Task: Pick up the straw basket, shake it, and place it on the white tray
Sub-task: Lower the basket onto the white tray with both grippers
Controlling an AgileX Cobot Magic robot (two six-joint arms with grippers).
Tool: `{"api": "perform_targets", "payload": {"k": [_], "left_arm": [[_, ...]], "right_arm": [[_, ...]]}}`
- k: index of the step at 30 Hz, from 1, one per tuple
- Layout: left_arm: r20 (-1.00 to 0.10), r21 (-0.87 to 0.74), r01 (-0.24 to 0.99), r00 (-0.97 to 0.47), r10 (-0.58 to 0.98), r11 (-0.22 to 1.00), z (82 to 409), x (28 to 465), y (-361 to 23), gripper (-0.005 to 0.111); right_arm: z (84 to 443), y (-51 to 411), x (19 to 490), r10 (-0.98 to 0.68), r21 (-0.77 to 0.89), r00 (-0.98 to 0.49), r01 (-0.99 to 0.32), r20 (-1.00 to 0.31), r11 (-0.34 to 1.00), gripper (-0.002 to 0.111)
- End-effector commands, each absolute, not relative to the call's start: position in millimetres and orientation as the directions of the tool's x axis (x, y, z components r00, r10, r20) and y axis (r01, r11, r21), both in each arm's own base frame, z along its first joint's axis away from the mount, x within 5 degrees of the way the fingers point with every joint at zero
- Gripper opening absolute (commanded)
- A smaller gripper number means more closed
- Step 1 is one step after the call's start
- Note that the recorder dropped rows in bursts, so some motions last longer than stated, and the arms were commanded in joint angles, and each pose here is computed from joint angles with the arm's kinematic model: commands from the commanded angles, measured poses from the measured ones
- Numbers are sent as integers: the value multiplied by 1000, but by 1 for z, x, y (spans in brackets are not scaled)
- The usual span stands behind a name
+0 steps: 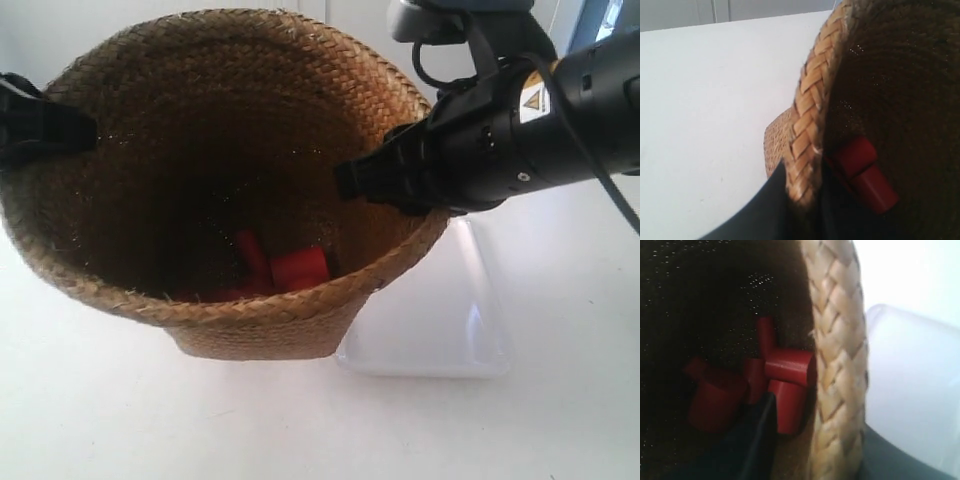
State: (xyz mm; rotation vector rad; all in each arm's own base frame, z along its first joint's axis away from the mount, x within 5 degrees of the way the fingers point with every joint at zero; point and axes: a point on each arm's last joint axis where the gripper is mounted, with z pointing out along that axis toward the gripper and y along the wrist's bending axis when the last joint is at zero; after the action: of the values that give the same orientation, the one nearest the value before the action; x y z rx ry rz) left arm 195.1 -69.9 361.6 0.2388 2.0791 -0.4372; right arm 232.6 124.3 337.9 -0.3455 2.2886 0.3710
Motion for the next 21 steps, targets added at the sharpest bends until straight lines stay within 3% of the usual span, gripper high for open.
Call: {"api": "perform_targets", "payload": {"k": [1,13,21], "left_arm": [[-892,-232,373,-451,-43,898,374,213,-85,0],[-791,-418,327,-590,-163,847,366,284,-125,0],[-808,-377,393,-582,-90,839,360,313,-155,0]], "right_arm": [[350,101,253,-142,66,-678,-272,-721,960,0],[382,64,303,-170,-55,-709,-182,-685,982,0],[376,33,330,-171,-156,-742,-91,-648,984,0]]}}
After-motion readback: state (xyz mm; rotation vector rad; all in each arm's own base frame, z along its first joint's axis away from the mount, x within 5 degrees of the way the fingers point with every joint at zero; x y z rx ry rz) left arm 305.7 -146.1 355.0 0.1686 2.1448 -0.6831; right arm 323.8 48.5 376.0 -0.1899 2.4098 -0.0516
